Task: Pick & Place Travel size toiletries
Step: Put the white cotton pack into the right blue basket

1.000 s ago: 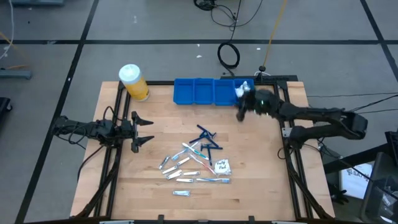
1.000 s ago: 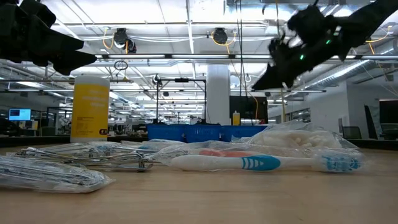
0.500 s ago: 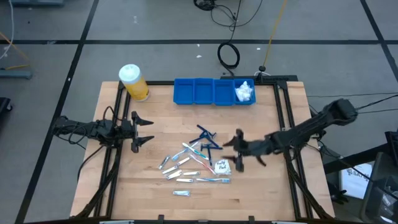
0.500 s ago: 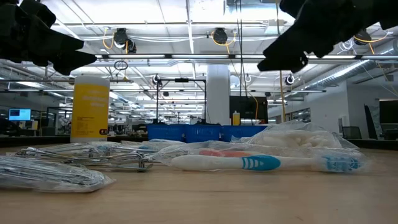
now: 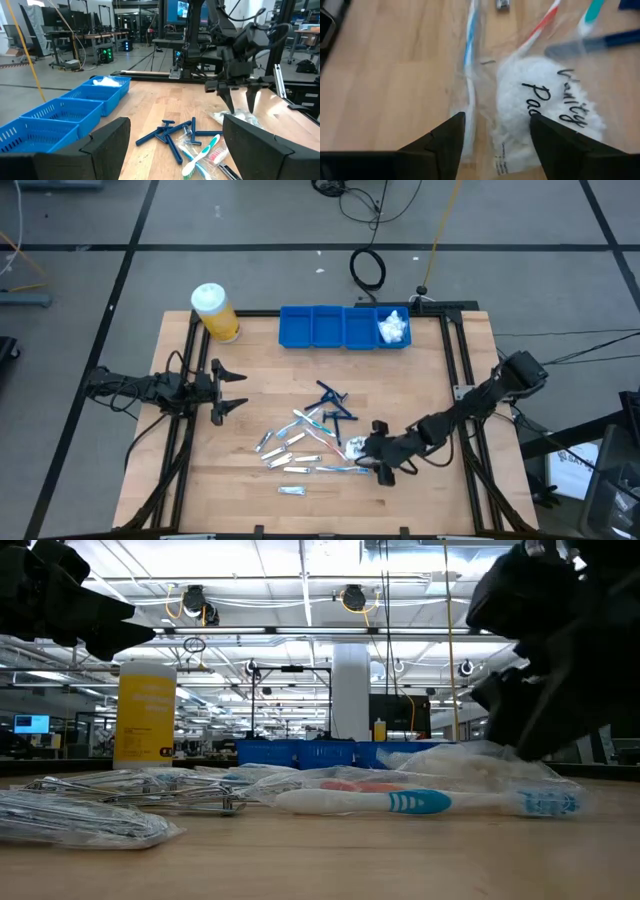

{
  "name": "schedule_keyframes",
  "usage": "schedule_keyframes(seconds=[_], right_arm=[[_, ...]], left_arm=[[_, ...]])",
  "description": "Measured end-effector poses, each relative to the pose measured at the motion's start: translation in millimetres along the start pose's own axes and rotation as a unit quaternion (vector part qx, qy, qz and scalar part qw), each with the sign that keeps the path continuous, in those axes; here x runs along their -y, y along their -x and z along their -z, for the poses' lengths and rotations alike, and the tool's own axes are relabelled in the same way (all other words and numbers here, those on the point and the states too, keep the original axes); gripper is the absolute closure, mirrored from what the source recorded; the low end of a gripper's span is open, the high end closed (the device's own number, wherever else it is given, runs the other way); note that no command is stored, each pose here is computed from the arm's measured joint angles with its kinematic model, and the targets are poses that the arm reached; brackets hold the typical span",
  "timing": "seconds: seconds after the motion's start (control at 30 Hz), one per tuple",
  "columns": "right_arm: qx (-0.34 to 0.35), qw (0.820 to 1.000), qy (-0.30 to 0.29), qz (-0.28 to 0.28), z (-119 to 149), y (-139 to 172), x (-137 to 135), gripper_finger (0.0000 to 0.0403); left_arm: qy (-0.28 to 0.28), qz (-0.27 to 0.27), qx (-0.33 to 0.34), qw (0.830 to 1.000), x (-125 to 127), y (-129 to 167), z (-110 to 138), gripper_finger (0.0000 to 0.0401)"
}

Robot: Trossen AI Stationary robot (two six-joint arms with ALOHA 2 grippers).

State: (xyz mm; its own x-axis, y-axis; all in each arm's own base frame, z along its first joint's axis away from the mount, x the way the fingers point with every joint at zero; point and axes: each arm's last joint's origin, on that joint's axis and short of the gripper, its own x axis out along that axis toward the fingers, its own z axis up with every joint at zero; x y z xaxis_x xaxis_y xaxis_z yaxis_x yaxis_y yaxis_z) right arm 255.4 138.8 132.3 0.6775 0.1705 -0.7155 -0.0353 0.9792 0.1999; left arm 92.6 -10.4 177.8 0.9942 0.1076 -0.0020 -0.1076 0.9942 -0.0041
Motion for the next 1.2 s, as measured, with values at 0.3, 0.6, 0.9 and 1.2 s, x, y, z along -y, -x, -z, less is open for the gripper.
schedule_keyframes(seconds=[0.3, 0.6, 0.9, 1.2], right_arm=[[-0.002, 0.999, 0.020, 0.029, 4, -4, 2, 0.0277], [0.027, 0.998, 0.056, 0.012, -7, 12, -1, 0.0378], [0.070, 0.994, 0.086, -0.004, -21, 33, -3, 0.0401], [0.167, 0.975, 0.133, 0.062, -43, 74, 0, 0.0402]], left_arm=[[0.000, 0.000, 0.000, 1.000, 0, 0, 0, 0.0091], [0.000, 0.000, 0.000, 1.000, 0, 0, 0, 0.0091], [0.000, 0.000, 0.000, 1.000, 0, 0, 0, 0.0091], [0.000, 0.000, 0.000, 1.000, 0, 0, 0, 0.0091]])
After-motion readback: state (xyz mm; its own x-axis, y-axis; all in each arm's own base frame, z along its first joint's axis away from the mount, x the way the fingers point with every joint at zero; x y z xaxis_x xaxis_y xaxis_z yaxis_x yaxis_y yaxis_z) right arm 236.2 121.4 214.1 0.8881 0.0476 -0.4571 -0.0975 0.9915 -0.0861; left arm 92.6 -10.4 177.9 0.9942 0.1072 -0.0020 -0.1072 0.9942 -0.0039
